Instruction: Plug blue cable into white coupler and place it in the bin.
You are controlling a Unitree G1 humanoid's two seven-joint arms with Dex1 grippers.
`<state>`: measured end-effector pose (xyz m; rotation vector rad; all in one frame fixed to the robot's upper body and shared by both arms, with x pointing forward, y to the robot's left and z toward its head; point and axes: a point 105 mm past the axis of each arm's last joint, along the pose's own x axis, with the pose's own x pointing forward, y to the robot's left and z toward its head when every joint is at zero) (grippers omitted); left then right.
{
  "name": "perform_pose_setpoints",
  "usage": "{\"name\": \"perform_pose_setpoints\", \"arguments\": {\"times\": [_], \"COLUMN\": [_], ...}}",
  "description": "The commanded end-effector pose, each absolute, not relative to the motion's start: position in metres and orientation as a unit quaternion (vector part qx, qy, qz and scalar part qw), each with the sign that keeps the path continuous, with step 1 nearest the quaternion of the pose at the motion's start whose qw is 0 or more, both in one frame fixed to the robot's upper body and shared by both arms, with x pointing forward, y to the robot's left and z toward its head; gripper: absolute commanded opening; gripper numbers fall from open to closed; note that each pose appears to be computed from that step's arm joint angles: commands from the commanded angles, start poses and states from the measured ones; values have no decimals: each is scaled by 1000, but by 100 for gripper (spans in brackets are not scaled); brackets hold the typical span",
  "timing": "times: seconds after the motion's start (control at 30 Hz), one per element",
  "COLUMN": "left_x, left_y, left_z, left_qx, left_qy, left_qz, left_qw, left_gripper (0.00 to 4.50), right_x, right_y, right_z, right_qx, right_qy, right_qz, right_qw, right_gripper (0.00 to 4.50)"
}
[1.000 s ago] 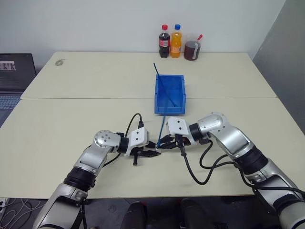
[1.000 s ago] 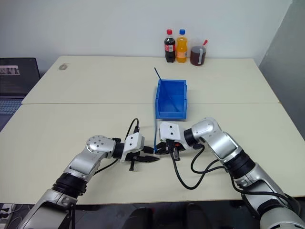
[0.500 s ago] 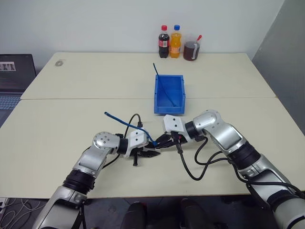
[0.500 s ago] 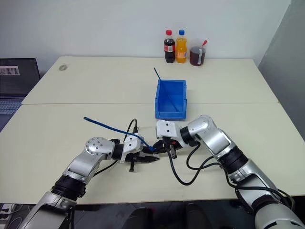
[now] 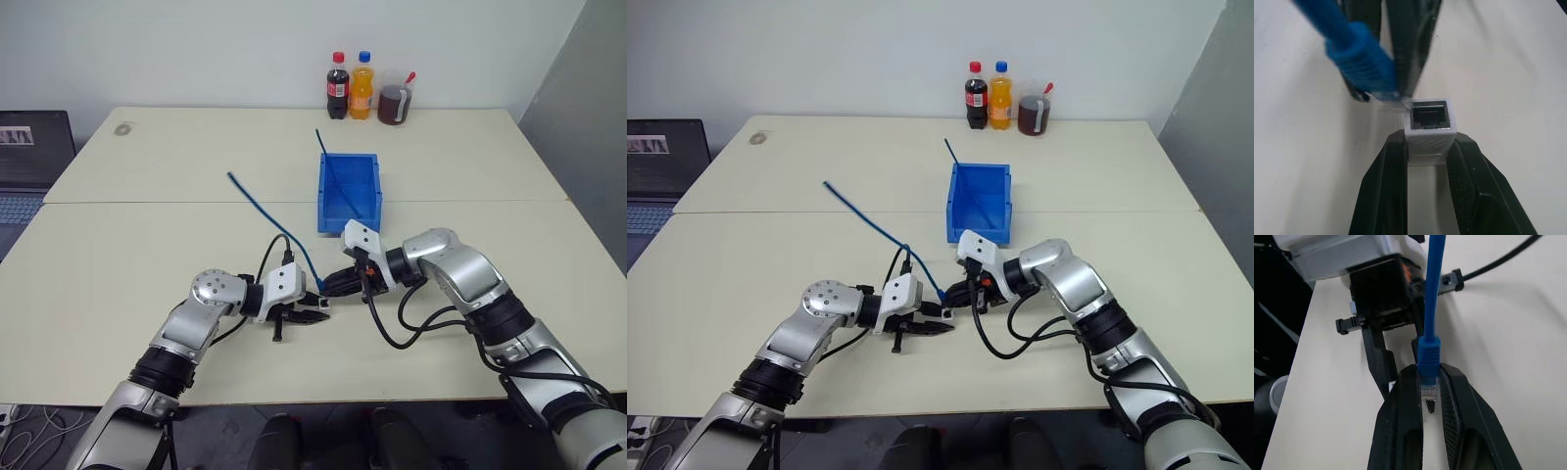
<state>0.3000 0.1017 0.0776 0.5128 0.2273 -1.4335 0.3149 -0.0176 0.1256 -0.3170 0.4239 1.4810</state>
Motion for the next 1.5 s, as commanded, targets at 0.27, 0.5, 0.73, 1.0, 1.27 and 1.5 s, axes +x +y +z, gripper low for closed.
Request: {"name": "perform_pose_setpoints", "arguments": {"times": [0.27,0.5,0.73,1.0,1.27,1.5], "left_x": [305,309,308,304,305,304], "left_y": [106,108,107,104,105,106], "left_z": [88,88,89,90,92,91], "left_qx": [249,233,234,235,240,240], "left_qy": [90,91,91,90,90,92], "left_qz": [-643,-637,-645,-656,-658,-659], "left_qw": [719,729,722,711,708,706], "left_gripper": [78,78,78,78,78,78], "right_x": [304,293,288,298,296,293], "right_y": [-12,-11,-10,-12,-12,-15], "right_z": [146,156,140,130,121,122], "right_qx": [-96,-50,-57,-51,-67,-62], "right_qy": [160,114,92,74,74,79], "right_qz": [668,656,643,620,628,638], "right_qw": [720,744,758,780,772,764], "right_gripper": [24,24,24,24,24,24]}}
